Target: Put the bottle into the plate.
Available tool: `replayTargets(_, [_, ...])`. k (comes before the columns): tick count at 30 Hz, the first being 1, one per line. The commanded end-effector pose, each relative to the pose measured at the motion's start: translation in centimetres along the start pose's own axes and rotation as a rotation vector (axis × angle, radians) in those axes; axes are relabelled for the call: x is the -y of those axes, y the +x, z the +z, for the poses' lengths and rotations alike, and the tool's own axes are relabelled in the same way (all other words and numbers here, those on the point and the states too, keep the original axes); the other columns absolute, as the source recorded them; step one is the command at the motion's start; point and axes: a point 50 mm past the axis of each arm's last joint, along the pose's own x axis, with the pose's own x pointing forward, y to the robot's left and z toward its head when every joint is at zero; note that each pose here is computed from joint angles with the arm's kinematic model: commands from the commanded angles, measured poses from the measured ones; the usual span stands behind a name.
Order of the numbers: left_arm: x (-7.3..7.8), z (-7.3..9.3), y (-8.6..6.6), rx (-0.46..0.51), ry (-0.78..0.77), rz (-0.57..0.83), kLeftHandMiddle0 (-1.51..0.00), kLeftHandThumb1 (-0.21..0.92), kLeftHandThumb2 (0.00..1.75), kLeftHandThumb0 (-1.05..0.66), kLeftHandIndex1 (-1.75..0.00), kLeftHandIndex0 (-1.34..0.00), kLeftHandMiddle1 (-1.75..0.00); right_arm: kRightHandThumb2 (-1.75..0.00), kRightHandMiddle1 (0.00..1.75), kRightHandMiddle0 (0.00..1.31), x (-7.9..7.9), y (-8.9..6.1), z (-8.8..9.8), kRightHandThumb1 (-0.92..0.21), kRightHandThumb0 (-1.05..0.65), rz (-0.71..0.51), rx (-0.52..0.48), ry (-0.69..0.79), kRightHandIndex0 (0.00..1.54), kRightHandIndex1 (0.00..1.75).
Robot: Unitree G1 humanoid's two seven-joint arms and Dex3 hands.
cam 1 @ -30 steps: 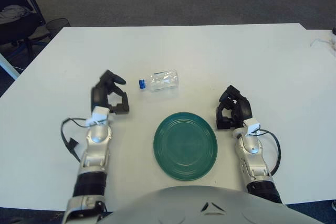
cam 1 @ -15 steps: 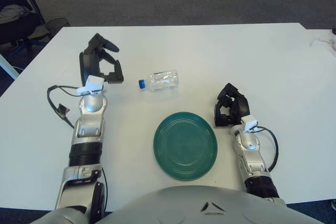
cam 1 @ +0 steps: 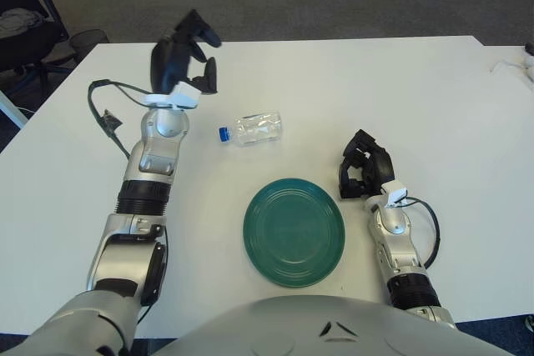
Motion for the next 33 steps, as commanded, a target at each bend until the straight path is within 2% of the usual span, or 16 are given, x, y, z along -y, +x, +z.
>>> replayTargets(1, [0.8, -0.4, 0.2, -0.025, 0.055, -0.125, -0.09, 0.73, 0.65, -0.71, -1.63, -0.10, -1.61, -1.72, 1.75, 0.68, 0.0, -1.2, -2.0, 0.07, 0.00, -0.012, -0.110, 0.003, 0.93, 1.64])
replayTargets(4, [2.3, -0.4, 0.5, -0.068, 0.041, -0.280, -0.02, 0.86, 0.42, -0.87, -1.49, -0.02, -1.37, -1.71, 1.75, 0.67, -0.1, -1.1, -2.1, 0.06, 0.00, -0.013, -0.109, 0.008, 0.93, 1.63])
replayTargets(6, [3.2, -0.4, 0.7, -0.096, 0.031, -0.386, -0.01, 0.89, 0.41, -0.93, -1.39, -0.01, -1.22, -1.71, 1.75, 0.67, -0.2, -1.1, -2.1, 0.06, 0.00, -0.016, -0.109, 0.010, 0.94, 1.62])
replayTargets(7, [3.5, -0.3, 0.7, -0.107, 0.027, -0.428, -0.01, 0.90, 0.42, -0.97, -1.28, -0.01, -1.07, -1.70, 1.75, 0.67, -0.3, -1.1, -2.1, 0.06, 0.00, -0.018, -0.110, 0.009, 0.94, 1.62])
replayTargets(9, [3.8, -0.3, 0.8, -0.120, 0.022, -0.479, 0.00, 0.91, 0.42, -1.00, -1.18, 0.00, -0.94, -1.70, 1.75, 0.67, -0.3, -1.1, -2.1, 0.06, 0.00, -0.021, -0.110, 0.007, 0.93, 1.62])
replayTargets(10, [4.2, -0.3, 0.8, -0.135, 0.021, -0.541, 0.00, 0.91, 0.43, -1.02, -1.08, 0.00, -0.84, -1.70, 1.75, 0.67, -0.4, -1.1, -2.0, 0.06, 0.00, -0.025, -0.110, 0.006, 0.93, 1.62])
replayTargets(11, [4.4, -0.3, 0.8, -0.146, 0.020, -0.587, 0.00, 0.92, 0.44, -1.02, -0.90, 0.00, -0.69, -1.70, 1.75, 0.66, -0.4, -1.1, -2.0, 0.05, 0.00, -0.029, -0.111, 0.004, 0.93, 1.62])
replayTargets(12, [4.7, -0.4, 0.7, -0.158, 0.021, -0.639, 0.00, 0.92, 0.44, -1.03, -0.61, 0.00, -0.47, -1.69, 1.75, 0.66, -0.5, -1.1, -2.0, 0.05, 0.00, -0.031, -0.110, 0.003, 0.92, 1.63])
replayTargets(13, [4.8, -0.4, 0.6, -0.166, 0.022, -0.670, 0.00, 0.92, 0.42, -1.04, -0.39, 0.00, -0.30, -1.69, 1.75, 0.66, -0.6, -1.1, -2.0, 0.04, 0.00, -0.033, -0.109, 0.002, 0.91, 1.63])
replayTargets(16, [5.3, -0.5, 0.3, -0.159, 0.048, -0.732, 0.00, 0.92, 0.34, -1.04, -0.13, 0.00, -0.10, -1.69, 1.75, 0.66, -0.6, -1.0, -2.0, 0.05, 0.00, -0.033, -0.106, 0.002, 0.92, 1.62])
replayTargets(19, [5.5, -0.6, 0.1, -0.135, 0.079, -0.760, 0.00, 0.92, 0.27, -1.05, -0.04, 0.00, -0.03, -1.70, 1.75, 0.67, -0.6, -1.0, -2.0, 0.06, 0.00, -0.037, -0.107, 0.002, 0.93, 1.62])
replayTargets(24, [6.0, -0.8, -0.2, -0.091, 0.151, -0.810, 0.00, 0.92, 0.21, -1.05, -0.01, 0.00, 0.00, -1.71, 1.75, 0.68, -0.8, -1.0, -2.0, 0.07, 0.00, -0.039, -0.111, -0.002, 0.93, 1.63])
replayTargets(33, [6.6, -1.1, -0.7, -0.082, 0.256, -0.854, 0.00, 0.92, 0.21, -1.05, 0.00, 0.00, 0.00, -1.74, 1.75, 0.70, -0.9, -1.0, -2.1, 0.09, 0.00, -0.041, -0.115, -0.005, 0.95, 1.62])
